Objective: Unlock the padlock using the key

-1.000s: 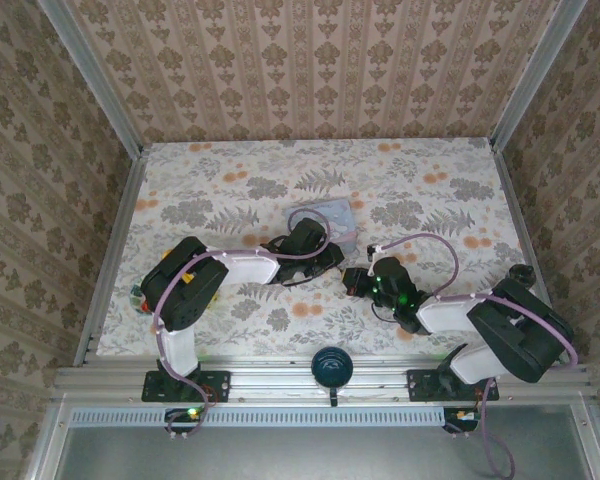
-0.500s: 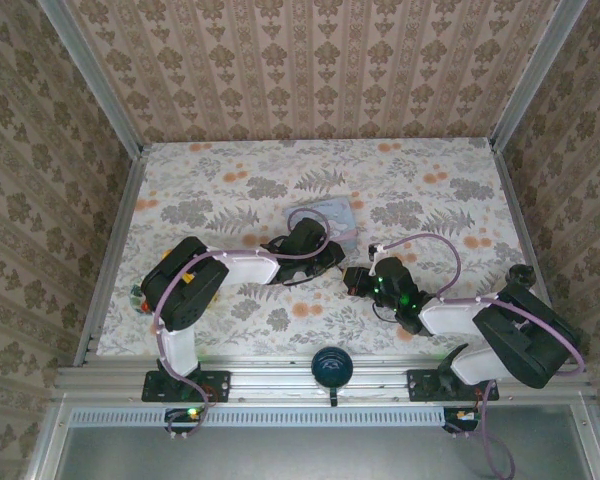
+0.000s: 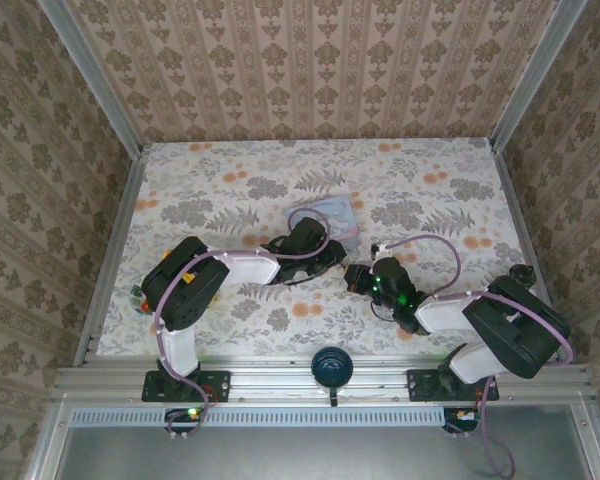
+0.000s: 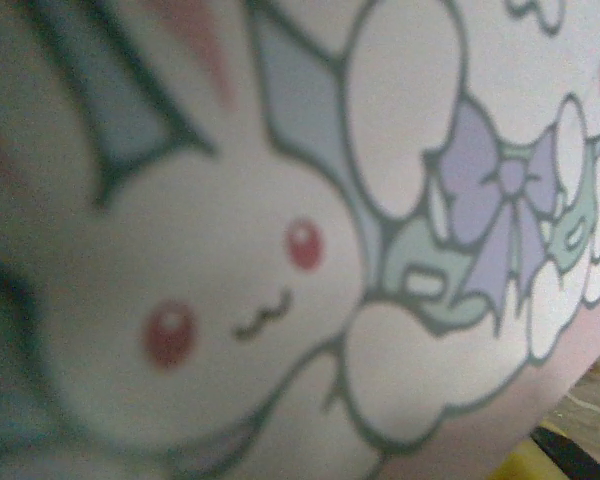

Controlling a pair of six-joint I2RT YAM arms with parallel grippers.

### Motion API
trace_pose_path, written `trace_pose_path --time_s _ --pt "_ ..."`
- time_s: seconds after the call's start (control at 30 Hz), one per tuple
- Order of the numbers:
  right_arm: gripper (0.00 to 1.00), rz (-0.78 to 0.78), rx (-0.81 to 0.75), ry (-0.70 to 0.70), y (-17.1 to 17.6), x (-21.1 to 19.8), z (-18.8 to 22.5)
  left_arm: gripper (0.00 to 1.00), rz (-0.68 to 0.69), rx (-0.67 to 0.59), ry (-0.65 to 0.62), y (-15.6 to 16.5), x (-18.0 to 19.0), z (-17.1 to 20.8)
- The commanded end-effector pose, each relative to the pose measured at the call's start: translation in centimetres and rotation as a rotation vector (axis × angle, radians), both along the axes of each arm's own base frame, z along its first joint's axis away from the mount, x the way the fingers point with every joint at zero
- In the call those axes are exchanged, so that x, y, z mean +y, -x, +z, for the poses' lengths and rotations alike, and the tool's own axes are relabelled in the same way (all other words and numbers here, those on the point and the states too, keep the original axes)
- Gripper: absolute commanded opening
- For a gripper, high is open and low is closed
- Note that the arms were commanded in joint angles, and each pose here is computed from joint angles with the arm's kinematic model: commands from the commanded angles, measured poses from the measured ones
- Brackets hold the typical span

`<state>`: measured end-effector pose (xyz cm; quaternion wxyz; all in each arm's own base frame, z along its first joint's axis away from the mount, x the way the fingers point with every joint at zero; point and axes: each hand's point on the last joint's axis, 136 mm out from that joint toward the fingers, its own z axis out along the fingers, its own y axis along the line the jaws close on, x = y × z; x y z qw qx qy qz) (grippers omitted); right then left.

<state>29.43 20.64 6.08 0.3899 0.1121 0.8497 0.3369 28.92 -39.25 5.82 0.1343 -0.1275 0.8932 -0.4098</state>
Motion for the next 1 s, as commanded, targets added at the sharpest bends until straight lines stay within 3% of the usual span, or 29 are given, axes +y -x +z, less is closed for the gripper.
trace_pose_path --time_s 0.0,0.2,0.97 --pt "0.0 -0.035 -0.055 -0.031 -0.8 0.0 1.2 0.23 0.003 0.148 0.051 1.9 -0.6 -1.9" --pt "0.0 -0.033 -0.072 -0.021 -0.7 -0.1 1.7 0.22 0.048 0.222 0.086 2.0 -0.8 -2.4" --pt "0.0 -0.089 -0.103 -0.006 -0.1 -2.0 2.4 0.24 0.082 0.265 0.014 2.1 0.0 -3.9"
